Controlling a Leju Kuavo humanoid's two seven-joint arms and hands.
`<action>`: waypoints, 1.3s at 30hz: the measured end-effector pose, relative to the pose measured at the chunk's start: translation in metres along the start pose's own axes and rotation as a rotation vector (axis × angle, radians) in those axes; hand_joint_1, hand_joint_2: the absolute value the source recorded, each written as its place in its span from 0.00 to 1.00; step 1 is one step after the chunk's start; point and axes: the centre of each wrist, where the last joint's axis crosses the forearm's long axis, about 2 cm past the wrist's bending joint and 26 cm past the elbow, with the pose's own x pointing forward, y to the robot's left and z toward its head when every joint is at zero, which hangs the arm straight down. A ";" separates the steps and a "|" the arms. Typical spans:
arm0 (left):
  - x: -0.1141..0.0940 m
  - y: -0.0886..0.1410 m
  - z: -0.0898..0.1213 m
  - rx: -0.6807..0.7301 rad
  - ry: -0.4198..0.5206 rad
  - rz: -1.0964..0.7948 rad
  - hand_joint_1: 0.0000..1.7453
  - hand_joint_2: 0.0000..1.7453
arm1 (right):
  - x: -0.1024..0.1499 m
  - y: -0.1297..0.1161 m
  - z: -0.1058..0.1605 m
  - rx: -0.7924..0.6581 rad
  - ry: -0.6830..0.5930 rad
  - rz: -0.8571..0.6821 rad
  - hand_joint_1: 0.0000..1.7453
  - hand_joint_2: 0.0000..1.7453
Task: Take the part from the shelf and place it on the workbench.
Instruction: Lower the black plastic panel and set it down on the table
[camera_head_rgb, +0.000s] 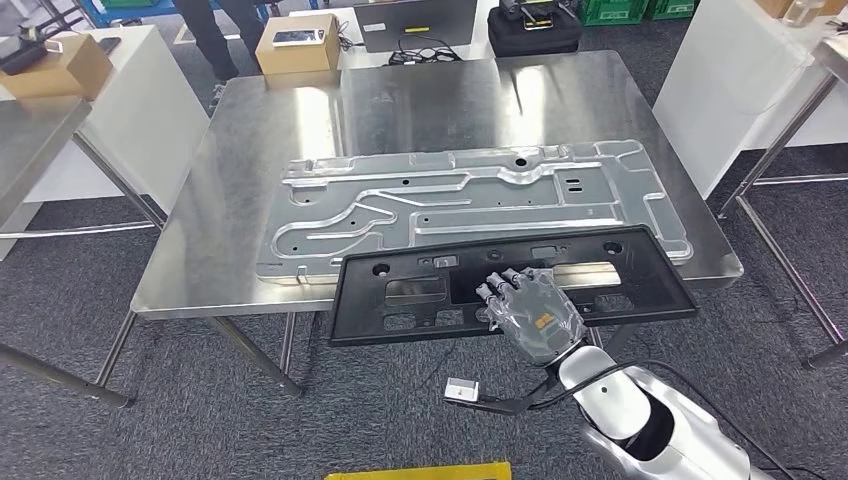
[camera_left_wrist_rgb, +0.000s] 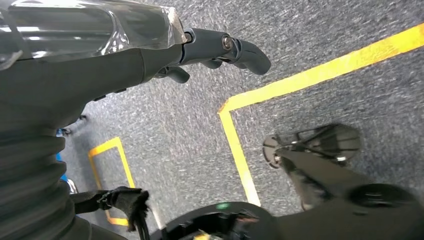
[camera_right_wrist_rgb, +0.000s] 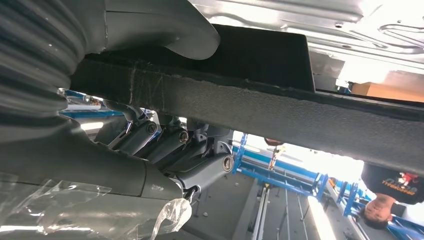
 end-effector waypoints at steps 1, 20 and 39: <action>-0.001 0.000 0.000 -0.001 0.002 -0.001 0.00 1.00 | 0.000 0.000 0.000 0.001 0.000 -0.001 0.97 1.00; 0.000 0.001 0.000 -0.003 0.008 -0.007 0.00 1.00 | 0.005 0.006 0.006 0.014 -0.006 -0.019 0.97 1.00; 0.001 0.001 0.000 -0.003 0.014 -0.008 0.00 1.00 | 0.006 0.006 0.006 0.017 -0.014 -0.030 0.97 1.00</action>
